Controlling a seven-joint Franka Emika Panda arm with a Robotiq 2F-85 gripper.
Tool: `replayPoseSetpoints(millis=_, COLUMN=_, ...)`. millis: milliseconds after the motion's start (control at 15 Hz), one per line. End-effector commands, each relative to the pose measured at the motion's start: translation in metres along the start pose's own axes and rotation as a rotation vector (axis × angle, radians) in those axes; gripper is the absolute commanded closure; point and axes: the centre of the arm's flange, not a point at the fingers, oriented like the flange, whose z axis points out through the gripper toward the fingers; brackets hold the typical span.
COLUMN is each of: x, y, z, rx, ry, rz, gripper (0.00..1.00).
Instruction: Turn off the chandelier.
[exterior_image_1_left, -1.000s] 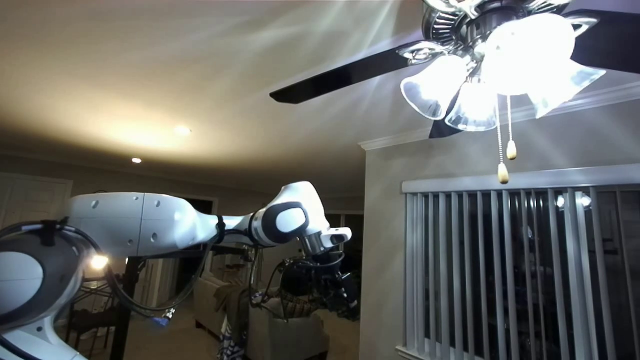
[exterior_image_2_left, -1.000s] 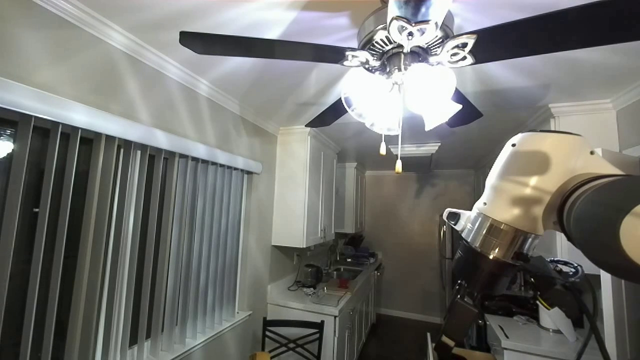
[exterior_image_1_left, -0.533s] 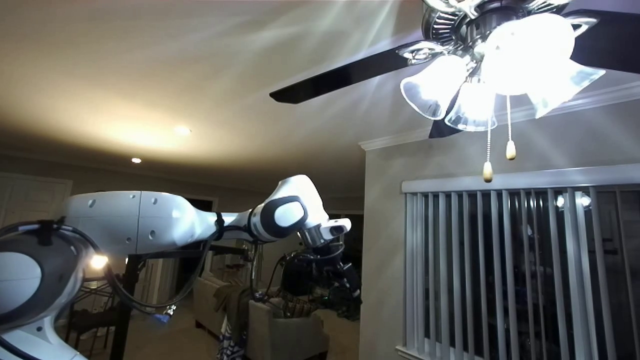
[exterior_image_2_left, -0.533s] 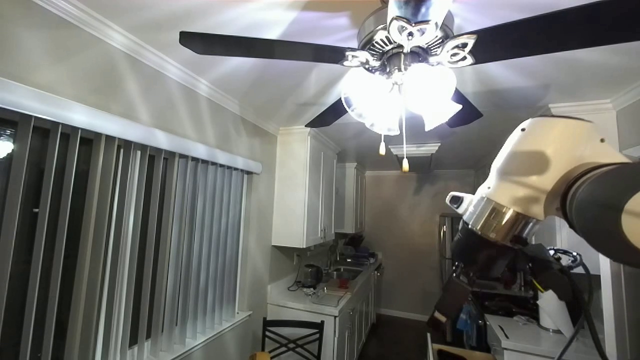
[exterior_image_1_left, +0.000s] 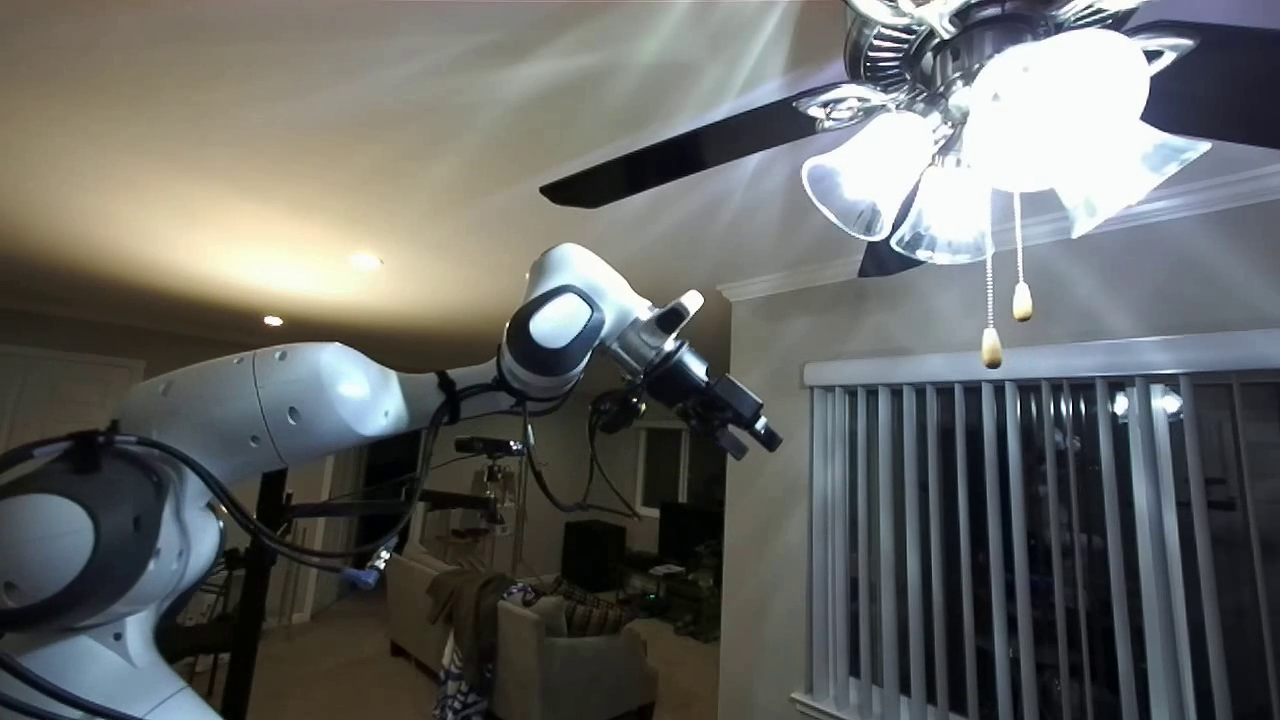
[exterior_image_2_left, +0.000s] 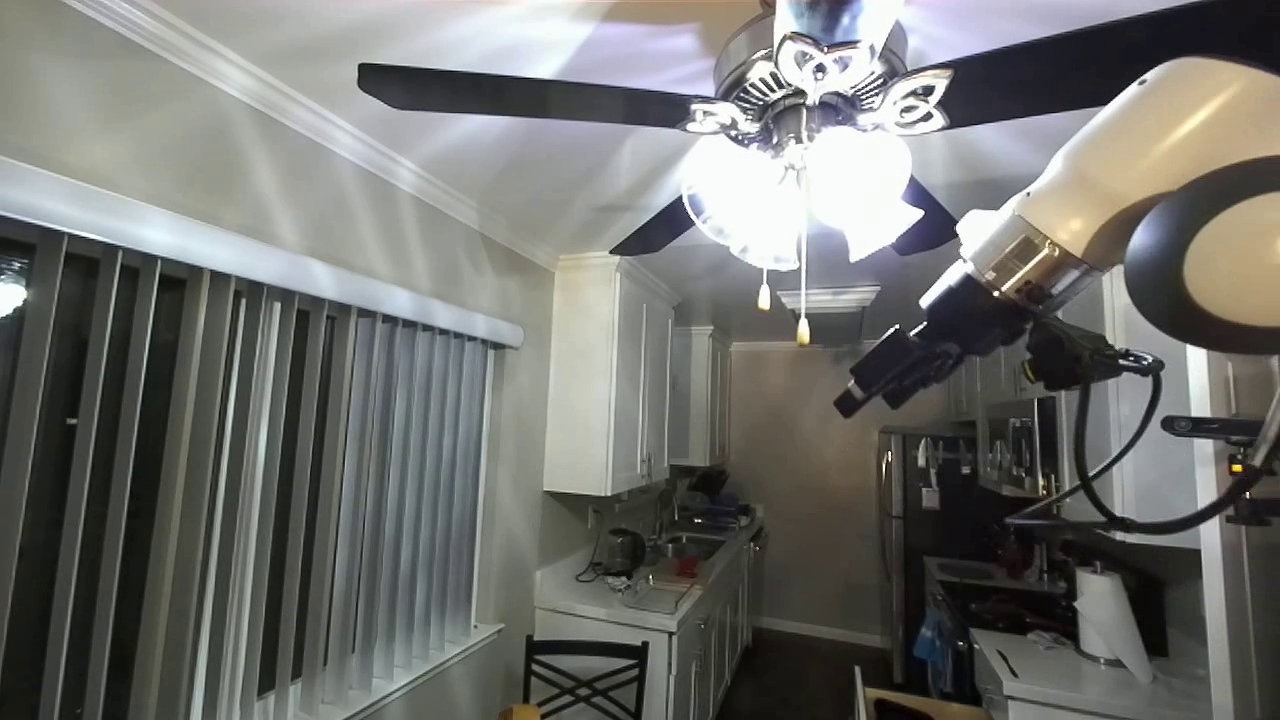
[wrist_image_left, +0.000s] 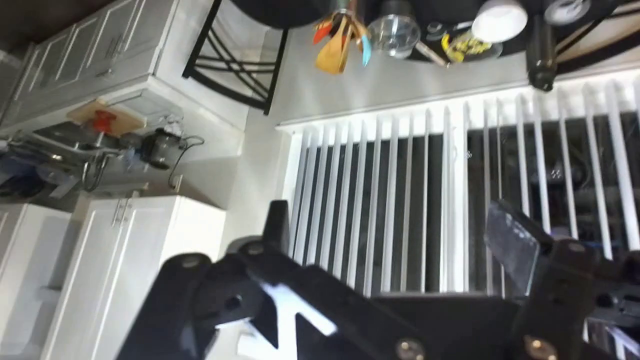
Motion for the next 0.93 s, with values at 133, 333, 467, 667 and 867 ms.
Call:
replayPoseSetpoints(millis=133, x=0.057, y=0.011, z=0.001, rx=-0.094, ry=0.287, rz=0.124, gripper=0.00)
replayPoseSetpoints(millis=333, x=0.054, y=0.027, z=0.026, rx=-0.172, ry=0.303, rz=0.160, gripper=0.00)
replayPoseSetpoints(millis=467, x=0.053, y=0.031, z=0.041, rx=-0.207, ry=0.297, rz=0.168, gripper=0.00)
replayPoseSetpoints(millis=667, x=0.055, y=0.034, z=0.060, rx=-0.242, ry=0.300, rz=0.175, gripper=0.00)
replayPoseSetpoints(millis=867, x=0.066, y=0.042, z=0.070, rx=-0.266, ry=0.314, rz=0.226, gripper=0.00)
